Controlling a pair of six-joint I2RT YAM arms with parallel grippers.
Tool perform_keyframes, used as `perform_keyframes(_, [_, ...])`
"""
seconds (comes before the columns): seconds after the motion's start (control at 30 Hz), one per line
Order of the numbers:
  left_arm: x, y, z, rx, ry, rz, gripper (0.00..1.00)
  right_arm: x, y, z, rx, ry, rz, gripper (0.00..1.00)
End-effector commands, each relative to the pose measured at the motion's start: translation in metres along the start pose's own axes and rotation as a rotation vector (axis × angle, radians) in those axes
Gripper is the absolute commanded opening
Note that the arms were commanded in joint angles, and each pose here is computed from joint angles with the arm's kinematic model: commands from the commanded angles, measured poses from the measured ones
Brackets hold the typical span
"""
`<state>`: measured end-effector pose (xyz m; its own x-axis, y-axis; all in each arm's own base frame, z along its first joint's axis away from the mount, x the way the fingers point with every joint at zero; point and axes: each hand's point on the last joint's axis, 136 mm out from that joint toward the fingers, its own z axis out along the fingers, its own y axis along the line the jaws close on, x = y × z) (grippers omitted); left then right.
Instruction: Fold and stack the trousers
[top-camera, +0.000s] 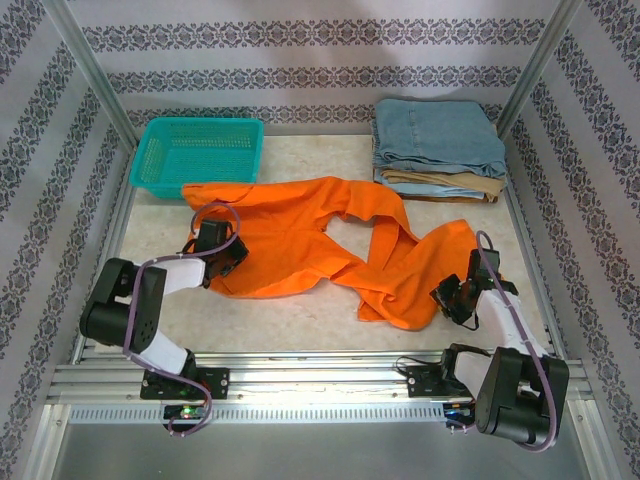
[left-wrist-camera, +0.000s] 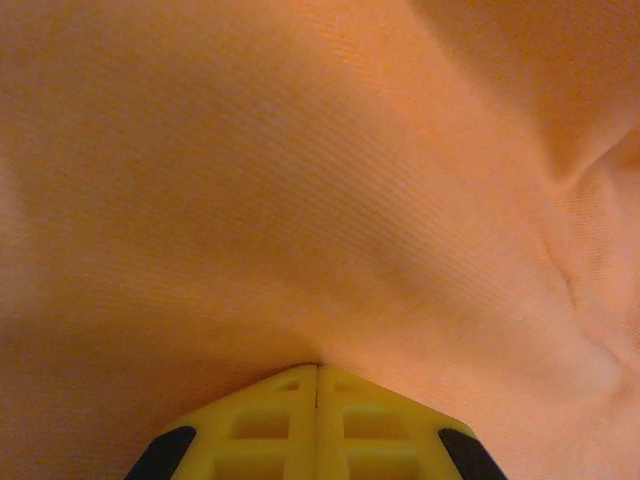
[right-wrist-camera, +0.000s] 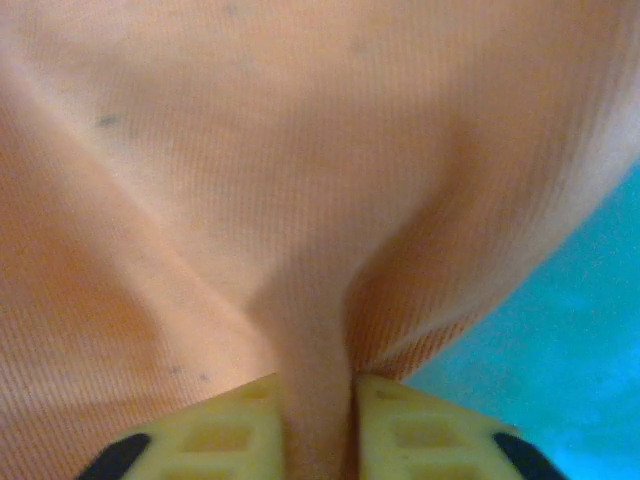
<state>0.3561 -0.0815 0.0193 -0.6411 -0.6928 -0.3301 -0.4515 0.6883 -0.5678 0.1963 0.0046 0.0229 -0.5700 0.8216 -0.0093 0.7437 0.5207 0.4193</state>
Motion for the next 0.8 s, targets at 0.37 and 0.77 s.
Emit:
perform_keyframes(0.37, [-0.003,0.078,-0.030,-0.178,-0.125,-0.108,0.00,-0.052,0.113,-0.135,-0.257,-0.306,-0.206,0.00])
perform_keyframes(0.77, [-0.020,0.083,-0.068,-0.152,-0.154,-0.156,0.00,-0.095,0.188,-0.139,-0.407,-0.324,-0.246,0.00])
